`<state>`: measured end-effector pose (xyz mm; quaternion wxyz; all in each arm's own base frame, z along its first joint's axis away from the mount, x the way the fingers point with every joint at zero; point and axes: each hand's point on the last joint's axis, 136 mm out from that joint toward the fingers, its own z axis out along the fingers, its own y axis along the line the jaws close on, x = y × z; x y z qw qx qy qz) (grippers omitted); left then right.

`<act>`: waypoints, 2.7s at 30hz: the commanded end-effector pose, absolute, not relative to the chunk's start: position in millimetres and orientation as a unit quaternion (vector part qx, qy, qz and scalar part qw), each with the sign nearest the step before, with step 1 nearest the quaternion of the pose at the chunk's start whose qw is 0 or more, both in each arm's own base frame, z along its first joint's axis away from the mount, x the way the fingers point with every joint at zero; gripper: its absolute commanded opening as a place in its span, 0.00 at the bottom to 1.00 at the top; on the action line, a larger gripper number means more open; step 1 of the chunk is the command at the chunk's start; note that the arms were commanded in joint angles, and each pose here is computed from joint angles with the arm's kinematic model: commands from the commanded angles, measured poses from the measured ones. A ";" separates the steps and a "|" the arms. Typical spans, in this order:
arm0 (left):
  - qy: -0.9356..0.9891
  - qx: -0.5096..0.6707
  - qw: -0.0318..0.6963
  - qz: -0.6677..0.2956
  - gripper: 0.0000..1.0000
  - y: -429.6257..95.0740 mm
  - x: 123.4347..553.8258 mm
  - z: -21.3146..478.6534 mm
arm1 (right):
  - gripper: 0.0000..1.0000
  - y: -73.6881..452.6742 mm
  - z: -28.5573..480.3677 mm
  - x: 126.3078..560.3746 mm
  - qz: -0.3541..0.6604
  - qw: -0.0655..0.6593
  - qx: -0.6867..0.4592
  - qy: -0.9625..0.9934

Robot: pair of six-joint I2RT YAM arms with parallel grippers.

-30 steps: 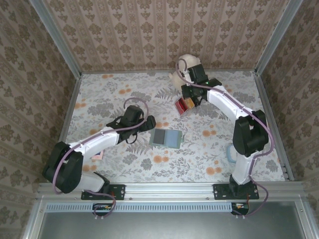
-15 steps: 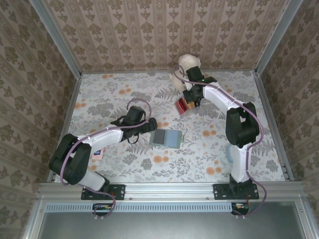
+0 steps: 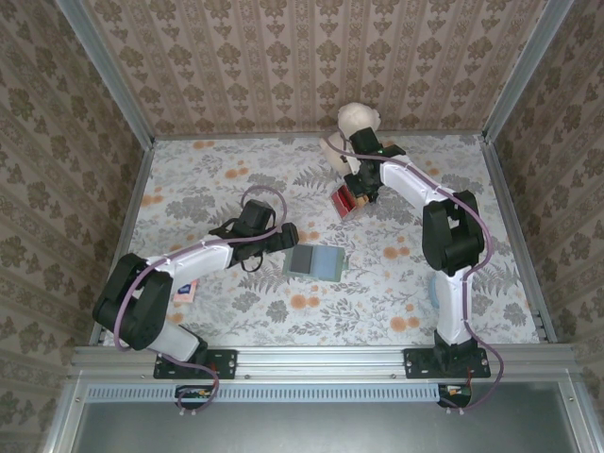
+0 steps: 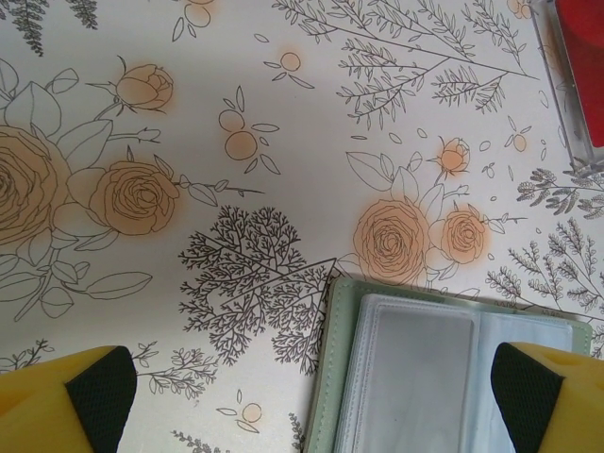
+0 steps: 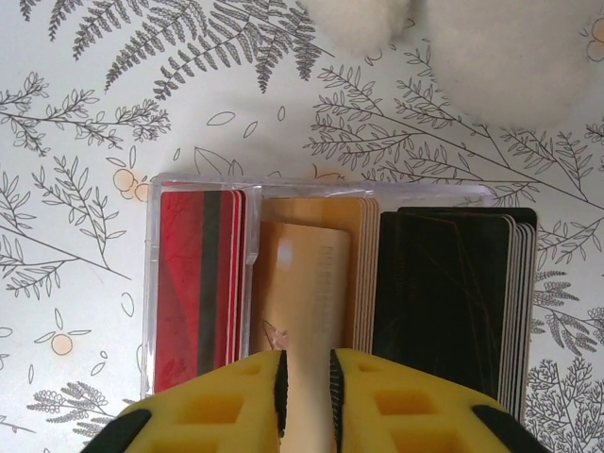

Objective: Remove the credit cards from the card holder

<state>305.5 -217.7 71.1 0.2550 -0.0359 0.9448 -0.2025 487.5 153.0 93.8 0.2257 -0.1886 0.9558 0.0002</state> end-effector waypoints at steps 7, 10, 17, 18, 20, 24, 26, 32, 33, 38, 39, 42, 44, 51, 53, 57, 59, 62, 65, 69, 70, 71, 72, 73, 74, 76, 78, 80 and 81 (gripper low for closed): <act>0.941 -0.021 0.251 -0.225 1.00 -227.2 301.2 79.5 | 0.36 152.0 140.2 478.4 0.024 0.257 -0.131 0.957; 0.942 -0.014 0.240 -0.236 0.99 -235.6 293.5 79.4 | 0.43 159.0 156.3 456.0 0.060 0.260 -0.102 0.958; 0.947 0.003 0.202 -0.251 0.86 -257.0 267.6 76.2 | 0.55 216.6 150.2 372.5 0.188 0.226 -0.089 0.952; 0.949 0.002 0.198 -0.246 0.82 -256.4 263.5 74.5 | 0.55 223.9 144.0 361.6 0.191 0.217 -0.089 0.953; 0.952 -0.008 0.195 -0.235 0.77 -252.7 258.8 72.4 | 0.54 234.3 132.1 343.0 0.196 0.195 -0.087 0.957; 0.951 -0.018 0.182 -0.250 0.60 -256.1 251.3 67.8 | 0.49 259.2 107.3 312.0 0.231 0.146 -0.090 0.958; 0.949 -0.011 0.173 -0.264 0.57 -263.0 249.2 65.9 | 0.48 268.5 94.3 300.4 0.242 0.125 -0.102 0.957; 0.956 -0.012 0.162 -0.243 0.55 -265.1 255.6 60.4 | 0.47 261.8 63.0 293.9 0.219 0.103 -0.099 0.965; 0.958 -0.011 0.159 -0.238 0.56 -265.3 256.5 58.2 | 0.47 260.0 58.7 294.1 0.212 0.101 -0.097 0.967; 0.962 -0.012 0.142 -0.233 0.57 -268.2 255.5 49.8 | 0.47 257.2 42.9 296.5 0.198 0.097 -0.097 0.971; 0.962 -0.013 0.138 -0.234 0.57 -268.5 253.8 47.8 | 0.46 257.1 40.2 297.6 0.195 0.098 -0.098 0.971; 0.962 -0.009 0.129 -0.240 0.57 -269.7 250.5 45.9 | 0.46 256.5 35.1 298.9 0.192 0.099 -0.096 0.972; 0.962 -0.007 0.125 -0.241 0.54 -270.2 249.5 46.2 | 0.46 254.6 31.3 298.5 0.189 0.100 -0.094 0.972; 0.967 -0.016 0.118 -0.226 0.46 -265.2 250.1 39.3 | 0.46 251.7 12.7 295.5 0.178 0.085 -0.089 0.976; 0.968 -0.021 0.115 -0.222 0.46 -264.2 250.2 35.2 | 0.46 249.6 9.2 295.2 0.171 0.083 -0.088 0.978; 0.971 -0.028 0.109 -0.211 0.50 -261.5 249.6 27.2 | 0.46 248.5 6.0 294.7 0.167 0.078 -0.088 0.979; 0.972 -0.029 0.107 -0.207 0.51 -260.2 248.8 24.5 | 0.46 248.5 5.2 294.5 0.166 0.077 -0.088 0.979; 0.973 -0.032 0.103 -0.204 0.53 -258.9 247.4 21.3 | 0.46 248.4 4.0 294.1 0.166 0.075 -0.088 0.979; 0.972 -0.033 0.099 -0.208 0.53 -260.2 246.1 19.4 | 0.46 248.8 2.1 293.5 0.165 0.070 -0.088 0.980; 0.969 -0.027 0.091 -0.226 0.51 -267.8 244.0 20.2 | 0.46 251.3 -3.0 291.3 0.169 0.058 -0.087 0.980; 0.967 -0.022 0.088 -0.237 0.49 -272.2 243.2 21.5 | 0.46 251.7 -4.3 290.7 0.170 0.055 -0.087 0.980; 0.965 -0.020 0.086 -0.247 0.48 -276.2 242.8 22.7 | 0.45 251.9 -4.7 290.3 0.170 0.053 -0.087 0.980; 0.962 -0.017 0.086 -0.257 0.48 -280.6 243.0 24.4 | 0.45 252.0 -5.3 290.1 0.170 0.052 -0.087 0.980; 0.960 -0.014 0.083 -0.267 0.48 -284.1 242.0 25.0 | 0.45 252.2 -4.8 290.4 0.171 0.053 -0.088 0.980; 0.957 -0.012 0.083 -0.278 0.47 -287.9 242.2 27.1 | 0.45 251.8 -5.4 289.9 0.170 0.052 -0.088 0.980; 0.952 -0.010 0.082 -0.293 0.47 -293.1 242.5 29.5 | 0.45 252.4 -4.5 290.4 0.172 0.054 -0.088 0.980; 0.951 -0.010 0.082 -0.297 0.46 -294.1 242.9 30.0 | 0.44 252.3 -4.3 290.0 0.172 0.054 -0.088 0.980; 0.951 -0.010 0.082 -0.298 0.45 -295.2 243.1 31.4 | 0.44 252.1 -3.4 290.5 0.173 0.055 -0.088 0.979; 0.950 -0.010 0.082 -0.300 0.44 -295.2 243.0 32.6 | 0.44 252.3 -3.2 290.3 0.173 0.055 -0.088 0.979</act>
